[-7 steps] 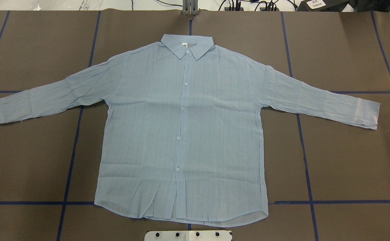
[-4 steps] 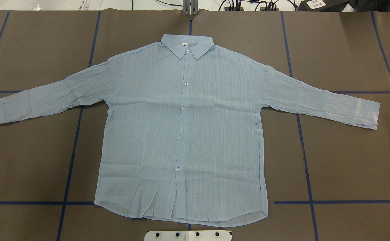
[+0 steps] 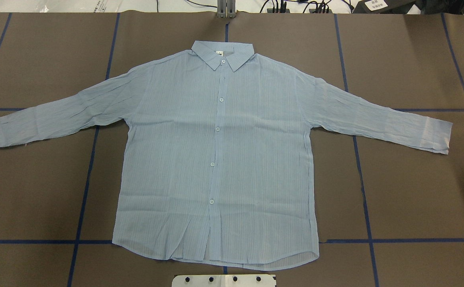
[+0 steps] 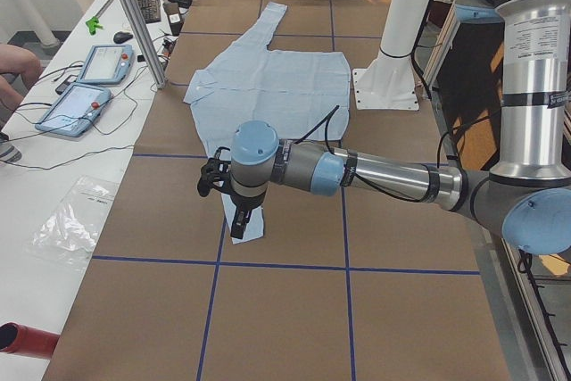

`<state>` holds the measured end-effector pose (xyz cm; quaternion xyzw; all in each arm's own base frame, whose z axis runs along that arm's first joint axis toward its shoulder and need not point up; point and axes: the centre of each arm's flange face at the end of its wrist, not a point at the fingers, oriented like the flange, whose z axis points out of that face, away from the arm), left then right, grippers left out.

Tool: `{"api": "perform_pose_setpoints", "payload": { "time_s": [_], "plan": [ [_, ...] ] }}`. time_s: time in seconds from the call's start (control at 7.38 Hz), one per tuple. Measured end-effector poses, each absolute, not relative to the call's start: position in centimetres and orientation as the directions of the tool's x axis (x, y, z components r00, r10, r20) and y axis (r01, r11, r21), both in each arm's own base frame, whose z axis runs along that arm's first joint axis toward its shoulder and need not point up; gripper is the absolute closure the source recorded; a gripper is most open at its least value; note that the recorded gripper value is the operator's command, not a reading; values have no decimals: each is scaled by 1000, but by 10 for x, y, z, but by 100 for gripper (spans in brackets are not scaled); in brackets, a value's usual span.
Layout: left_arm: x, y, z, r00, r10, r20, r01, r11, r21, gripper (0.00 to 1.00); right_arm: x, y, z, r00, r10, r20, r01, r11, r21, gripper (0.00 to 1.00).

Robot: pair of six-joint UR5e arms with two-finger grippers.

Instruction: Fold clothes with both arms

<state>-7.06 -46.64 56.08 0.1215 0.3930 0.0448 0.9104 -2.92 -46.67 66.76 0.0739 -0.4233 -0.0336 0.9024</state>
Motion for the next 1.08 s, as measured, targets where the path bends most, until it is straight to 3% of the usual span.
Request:
{"api": "perform_pose_setpoints", "payload": {
  "time_s": [0.41,1.08],
  "plan": [
    [-71,-466,562,685,178,-706,14,966,257,0,-91,-481,666,630,-93,771,6,993,115,2],
    [-71,-467,560,685,181,-706,14,965,262,0,-145,-486,672,658,-109,745,58,994,94,17]
  ]
}}
